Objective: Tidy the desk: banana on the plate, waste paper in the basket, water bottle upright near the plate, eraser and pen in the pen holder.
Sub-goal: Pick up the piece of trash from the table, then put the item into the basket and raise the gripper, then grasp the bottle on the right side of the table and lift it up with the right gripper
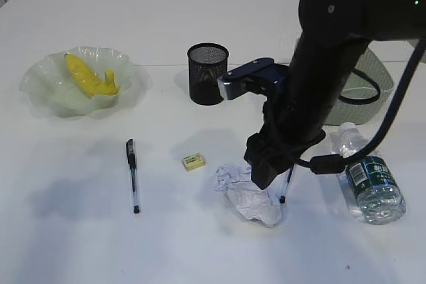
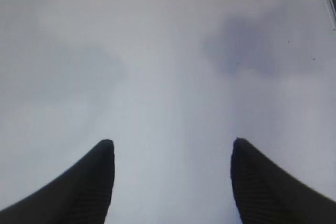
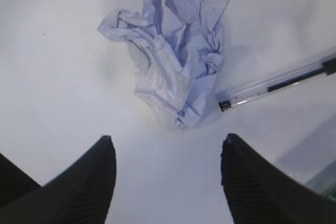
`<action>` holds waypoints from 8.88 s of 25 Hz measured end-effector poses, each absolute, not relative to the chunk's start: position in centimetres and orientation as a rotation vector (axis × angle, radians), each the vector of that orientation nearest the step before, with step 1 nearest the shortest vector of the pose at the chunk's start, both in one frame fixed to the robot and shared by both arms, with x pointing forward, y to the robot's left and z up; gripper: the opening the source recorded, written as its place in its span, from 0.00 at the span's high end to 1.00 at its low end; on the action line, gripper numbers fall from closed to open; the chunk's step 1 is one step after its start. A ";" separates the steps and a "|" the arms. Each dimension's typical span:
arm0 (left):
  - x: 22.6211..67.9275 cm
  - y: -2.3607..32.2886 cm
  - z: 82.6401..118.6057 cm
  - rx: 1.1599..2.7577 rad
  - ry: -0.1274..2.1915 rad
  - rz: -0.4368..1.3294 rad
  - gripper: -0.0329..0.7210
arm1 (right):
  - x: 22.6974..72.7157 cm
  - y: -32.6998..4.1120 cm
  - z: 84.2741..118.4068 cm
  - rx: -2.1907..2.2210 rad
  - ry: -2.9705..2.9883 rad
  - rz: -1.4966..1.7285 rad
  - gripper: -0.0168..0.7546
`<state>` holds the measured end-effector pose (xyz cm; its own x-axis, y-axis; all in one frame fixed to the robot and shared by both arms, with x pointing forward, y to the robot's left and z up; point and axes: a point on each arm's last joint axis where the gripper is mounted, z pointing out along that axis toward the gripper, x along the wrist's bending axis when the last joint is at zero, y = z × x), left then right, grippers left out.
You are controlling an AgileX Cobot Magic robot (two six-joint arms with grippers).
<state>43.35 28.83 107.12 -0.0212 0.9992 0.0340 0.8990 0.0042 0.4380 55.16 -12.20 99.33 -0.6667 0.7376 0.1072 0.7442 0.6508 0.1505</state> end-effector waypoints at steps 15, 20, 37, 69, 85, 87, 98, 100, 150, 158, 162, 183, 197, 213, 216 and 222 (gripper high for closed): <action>43.3 28.8 107.1 1.970 2.001 0.488 0.31 | 57.5 -10.8 95.1 -1.227 -2.858 -0.375 0.18; 43.3 28.8 107.1 1.969 2.001 0.485 0.31 | 57.9 -10.6 93.4 -1.231 -2.847 -0.350 0.18; 43.3 28.6 107.1 1.952 2.003 0.455 0.32 | 58.5 -10.2 92.1 -1.259 -2.839 -0.392 0.44; 43.3 28.6 107.1 1.951 2.003 0.454 0.34 | 62.7 -9.8 104.7 -1.328 -2.961 -0.396 0.86; 43.3 28.6 107.1 1.951 2.003 0.454 0.34 | 69.0 -24.9 107.2 -2.102 -2.699 -0.596 0.85; 43.3 28.6 107.1 1.951 2.003 0.454 0.34 | 69.5 -26.4 107.4 -2.194 -2.657 -0.636 0.85; 43.3 28.6 107.1 1.951 2.003 0.454 0.34 | 72.8 -28.4 103.6 -2.375 -2.562 -0.784 0.85; 43.3 28.6 107.1 1.951 2.003 0.453 0.34 | 73.4 -28.4 102.0 -2.378 -2.549 -0.767 0.85; 43.1 28.6 107.0 1.960 2.016 0.436 0.34 | 60.4 -28.6 110.8 -2.282 -2.438 -0.418 0.48; 43.1 28.3 107.0 1.938 2.018 0.397 0.34 | 58.4 -27.8 105.7 -2.162 -2.419 -0.221 0.48; 43.1 28.2 107.0 1.932 2.018 0.386 0.34 | 59.1 -27.6 104.7 -2.170 -2.458 -0.285 0.46; 43.5 28.2 107.2 1.900 1.986 0.420 0.36 | 63.2 -27.3 95.7 -2.133 -2.407 -0.171 0.24; 43.6 28.2 107.2 1.894 1.979 0.428 0.37 | 64.9 -27.2 93.0 -2.120 -2.389 -0.138 0.24; 43.8 28.1 107.2 1.885 1.972 0.432 0.37 | 64.9 -27.3 92.1 -2.114 -2.383 -0.091 0.22; 43.8 28.1 107.2 1.885 1.972 0.432 0.37 | 64.9 -27.3 92.1 -2.114 -2.379 -0.086 0.22; 43.8 28.1 107.2 1.884 1.972 0.429 0.37 | 64.7 -27.3 92.1 -2.106 -2.370 -0.066 0.22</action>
<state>43.79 28.10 107.17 -0.0307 0.9977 -0.0609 0.8821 0.0557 0.4678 64.73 -27.34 92.09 -0.1177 0.9930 0.0055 0.9918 0.1172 0.0508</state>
